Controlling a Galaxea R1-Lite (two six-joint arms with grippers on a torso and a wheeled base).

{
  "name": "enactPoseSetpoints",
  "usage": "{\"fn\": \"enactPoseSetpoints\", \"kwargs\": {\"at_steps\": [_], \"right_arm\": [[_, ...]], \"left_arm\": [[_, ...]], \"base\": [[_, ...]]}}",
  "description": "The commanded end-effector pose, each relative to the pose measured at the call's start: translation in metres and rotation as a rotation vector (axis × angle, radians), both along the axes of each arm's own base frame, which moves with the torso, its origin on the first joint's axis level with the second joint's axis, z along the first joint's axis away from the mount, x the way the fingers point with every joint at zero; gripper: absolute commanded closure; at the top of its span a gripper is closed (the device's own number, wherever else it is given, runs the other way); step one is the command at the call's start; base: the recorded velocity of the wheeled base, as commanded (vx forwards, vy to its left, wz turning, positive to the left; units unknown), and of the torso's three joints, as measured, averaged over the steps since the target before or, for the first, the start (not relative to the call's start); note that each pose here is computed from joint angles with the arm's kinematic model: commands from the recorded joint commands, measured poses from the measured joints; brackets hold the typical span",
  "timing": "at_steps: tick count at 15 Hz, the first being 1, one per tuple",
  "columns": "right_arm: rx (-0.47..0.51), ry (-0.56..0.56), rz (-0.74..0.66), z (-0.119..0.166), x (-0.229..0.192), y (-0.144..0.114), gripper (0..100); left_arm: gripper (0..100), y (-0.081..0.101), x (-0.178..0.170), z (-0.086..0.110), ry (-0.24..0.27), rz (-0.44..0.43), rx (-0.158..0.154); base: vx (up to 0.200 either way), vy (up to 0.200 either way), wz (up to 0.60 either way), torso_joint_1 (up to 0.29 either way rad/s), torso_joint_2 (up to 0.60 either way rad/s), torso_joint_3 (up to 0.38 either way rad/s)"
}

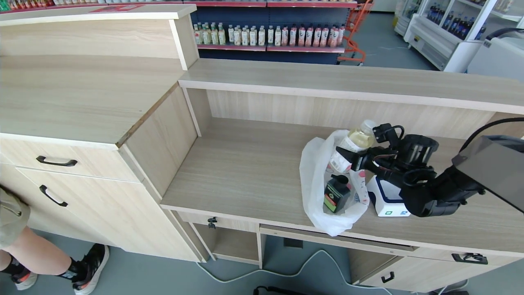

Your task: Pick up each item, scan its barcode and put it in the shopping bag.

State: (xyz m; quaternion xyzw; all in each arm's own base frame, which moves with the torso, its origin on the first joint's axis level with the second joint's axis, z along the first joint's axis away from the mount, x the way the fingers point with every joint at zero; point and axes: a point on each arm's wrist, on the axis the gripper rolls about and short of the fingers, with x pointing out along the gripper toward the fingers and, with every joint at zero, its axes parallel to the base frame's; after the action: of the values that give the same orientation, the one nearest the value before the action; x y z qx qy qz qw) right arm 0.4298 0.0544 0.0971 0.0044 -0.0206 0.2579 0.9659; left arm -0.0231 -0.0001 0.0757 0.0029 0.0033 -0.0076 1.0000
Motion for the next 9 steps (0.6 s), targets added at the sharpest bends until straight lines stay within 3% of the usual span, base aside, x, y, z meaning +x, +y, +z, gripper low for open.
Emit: {"fn": "enactPoseSetpoints", "kwargs": {"at_steps": [1, 5, 9], "right_arm": [[-0.01, 0.012, 0.027, -0.019, 0.011, 0.013, 100], [-0.027, -0.007, 0.074, -0.03, 0.022, 0.036, 100], [-0.096, -0.011, 0.053, -0.045, 0.026, 0.027, 100]], "left_arm": [[0, 0.0, 0.0, 0.0, 0.0, 0.0, 0.0], [0, 0.0, 0.0, 0.0, 0.0, 0.0, 0.0], [0, 0.0, 0.0, 0.0, 0.0, 0.0, 0.0]], "base": [[0.0, 0.0, 0.0, 0.0, 0.0, 0.0], [0.0, 0.0, 0.0, 0.0, 0.0, 0.0], [0.0, 0.0, 0.0, 0.0, 0.0, 0.0]]}}
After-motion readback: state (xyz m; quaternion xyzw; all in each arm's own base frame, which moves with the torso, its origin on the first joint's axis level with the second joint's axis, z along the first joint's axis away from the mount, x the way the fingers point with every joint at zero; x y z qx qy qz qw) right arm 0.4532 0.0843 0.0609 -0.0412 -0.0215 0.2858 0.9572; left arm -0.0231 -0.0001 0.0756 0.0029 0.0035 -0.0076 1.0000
